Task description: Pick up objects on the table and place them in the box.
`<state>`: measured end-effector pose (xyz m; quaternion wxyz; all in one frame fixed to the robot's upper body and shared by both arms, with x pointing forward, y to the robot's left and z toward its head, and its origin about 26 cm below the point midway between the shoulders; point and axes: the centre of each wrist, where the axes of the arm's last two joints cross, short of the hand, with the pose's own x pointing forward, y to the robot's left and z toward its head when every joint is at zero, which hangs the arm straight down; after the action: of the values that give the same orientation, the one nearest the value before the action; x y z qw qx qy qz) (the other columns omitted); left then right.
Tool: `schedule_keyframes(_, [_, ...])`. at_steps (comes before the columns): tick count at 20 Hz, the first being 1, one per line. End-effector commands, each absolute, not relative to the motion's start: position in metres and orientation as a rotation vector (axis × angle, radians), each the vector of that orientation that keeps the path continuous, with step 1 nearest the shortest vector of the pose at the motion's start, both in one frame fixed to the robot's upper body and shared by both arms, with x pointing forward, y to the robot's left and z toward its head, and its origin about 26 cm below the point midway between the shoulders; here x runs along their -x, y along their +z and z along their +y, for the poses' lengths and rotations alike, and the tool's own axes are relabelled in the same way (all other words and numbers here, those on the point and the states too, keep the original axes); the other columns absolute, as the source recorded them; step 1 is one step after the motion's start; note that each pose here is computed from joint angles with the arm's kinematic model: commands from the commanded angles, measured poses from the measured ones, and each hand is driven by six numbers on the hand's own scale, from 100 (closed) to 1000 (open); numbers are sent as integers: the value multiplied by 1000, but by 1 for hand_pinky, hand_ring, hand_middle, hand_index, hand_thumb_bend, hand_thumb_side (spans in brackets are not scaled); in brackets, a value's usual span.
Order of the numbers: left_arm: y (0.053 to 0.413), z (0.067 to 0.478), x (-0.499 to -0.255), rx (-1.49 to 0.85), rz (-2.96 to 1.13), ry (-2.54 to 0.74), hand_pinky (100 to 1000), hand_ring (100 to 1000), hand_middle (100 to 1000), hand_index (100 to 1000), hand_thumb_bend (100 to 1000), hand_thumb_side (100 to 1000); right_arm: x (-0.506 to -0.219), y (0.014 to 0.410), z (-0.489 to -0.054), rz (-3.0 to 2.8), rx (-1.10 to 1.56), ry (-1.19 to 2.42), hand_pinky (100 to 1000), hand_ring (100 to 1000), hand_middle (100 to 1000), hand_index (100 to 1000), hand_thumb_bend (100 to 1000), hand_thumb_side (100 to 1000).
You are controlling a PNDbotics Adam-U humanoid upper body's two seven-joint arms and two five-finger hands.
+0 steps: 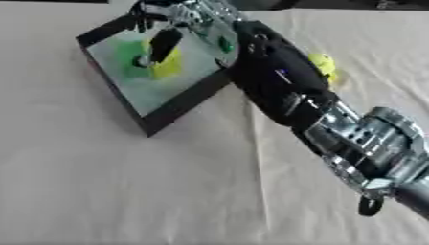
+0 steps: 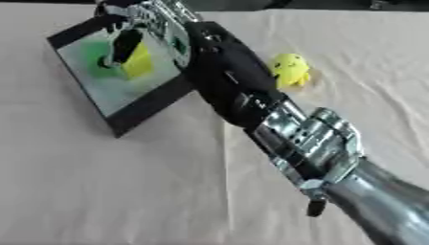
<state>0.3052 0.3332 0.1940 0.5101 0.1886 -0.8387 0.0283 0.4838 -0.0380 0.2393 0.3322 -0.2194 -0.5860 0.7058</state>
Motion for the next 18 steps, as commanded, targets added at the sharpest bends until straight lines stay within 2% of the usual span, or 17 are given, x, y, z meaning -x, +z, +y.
schedule_keyframes(1, [203, 334, -304, -455, -2048, 59, 829, 632, 714, 805, 123, 753, -486, 251, -41, -1544, 612, 1897, 920, 894, 822, 904, 460, 426])
schedule_keyframes(8, [199, 334, -304, -455, -2038, 70, 830, 632, 713, 805, 123, 756, -488, 257, -49, -1601, 692, 1901, 927, 897, 837, 913, 470, 417])
schedule_keyframes(14, [197, 336, -304, -461, -2030, 73, 830, 632, 713, 804, 121, 756, -488, 274, -61, -1727, 736, 1836, 920, 871, 814, 901, 450, 313])
schedule_keyframes(18, [195, 340, -302, -482, -2018, 78, 830, 632, 712, 803, 121, 755, -489, 300, -88, -1790, 770, 1772, 915, 858, 801, 894, 437, 257])
